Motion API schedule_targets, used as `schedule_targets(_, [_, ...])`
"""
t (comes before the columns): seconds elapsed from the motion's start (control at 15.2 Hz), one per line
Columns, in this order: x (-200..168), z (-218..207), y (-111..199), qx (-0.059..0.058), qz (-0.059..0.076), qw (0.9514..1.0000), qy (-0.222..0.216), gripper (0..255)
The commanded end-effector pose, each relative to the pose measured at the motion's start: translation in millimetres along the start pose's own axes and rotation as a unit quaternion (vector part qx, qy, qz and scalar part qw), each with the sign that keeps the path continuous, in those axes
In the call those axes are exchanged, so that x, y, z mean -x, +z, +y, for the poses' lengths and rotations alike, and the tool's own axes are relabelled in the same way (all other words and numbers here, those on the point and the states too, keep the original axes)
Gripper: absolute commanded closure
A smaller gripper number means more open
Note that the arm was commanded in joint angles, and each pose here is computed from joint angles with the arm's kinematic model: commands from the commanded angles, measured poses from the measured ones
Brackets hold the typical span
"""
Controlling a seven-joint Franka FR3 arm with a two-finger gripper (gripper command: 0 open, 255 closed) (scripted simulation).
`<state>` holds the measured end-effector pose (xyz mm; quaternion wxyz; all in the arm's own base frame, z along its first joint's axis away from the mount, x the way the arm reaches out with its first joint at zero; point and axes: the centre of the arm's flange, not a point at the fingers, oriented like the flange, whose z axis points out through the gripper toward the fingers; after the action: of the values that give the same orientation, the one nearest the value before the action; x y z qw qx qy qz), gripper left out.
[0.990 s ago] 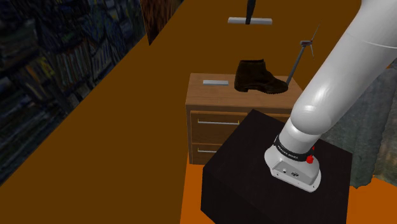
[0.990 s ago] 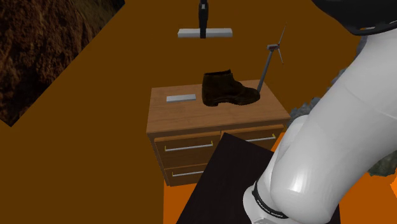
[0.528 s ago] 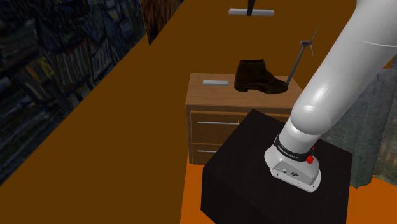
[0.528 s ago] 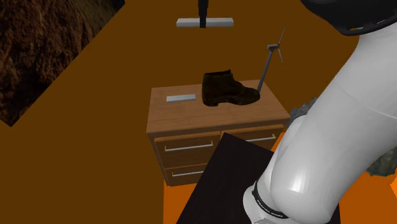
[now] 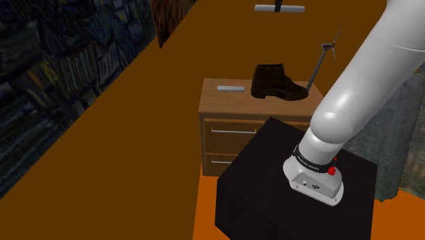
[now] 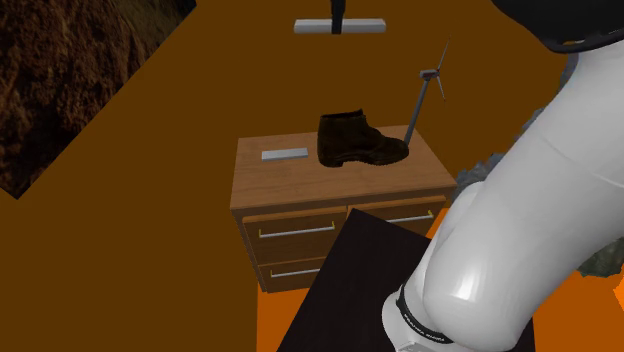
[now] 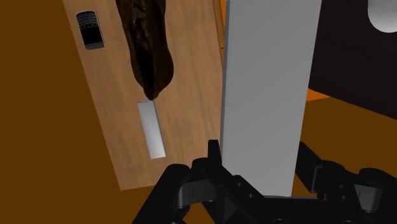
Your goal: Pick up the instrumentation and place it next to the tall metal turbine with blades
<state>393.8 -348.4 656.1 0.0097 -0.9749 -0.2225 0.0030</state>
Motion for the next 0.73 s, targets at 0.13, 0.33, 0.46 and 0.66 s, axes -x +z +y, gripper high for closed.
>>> schedule_targets(0.13, [52, 7, -2, 0.000, 0.000, 1.0000, 0.000, 255])
schedule_targets(0.33, [92, 12, -3, 0.000, 0.000, 1.0000, 0.000, 255])
schedule_targets(0.46, [118, 15, -3, 0.000, 0.000, 1.0000, 0.000, 255])
schedule_targets(0.66, [157, 20, -3, 0.000, 0.000, 1.0000, 0.000, 255])
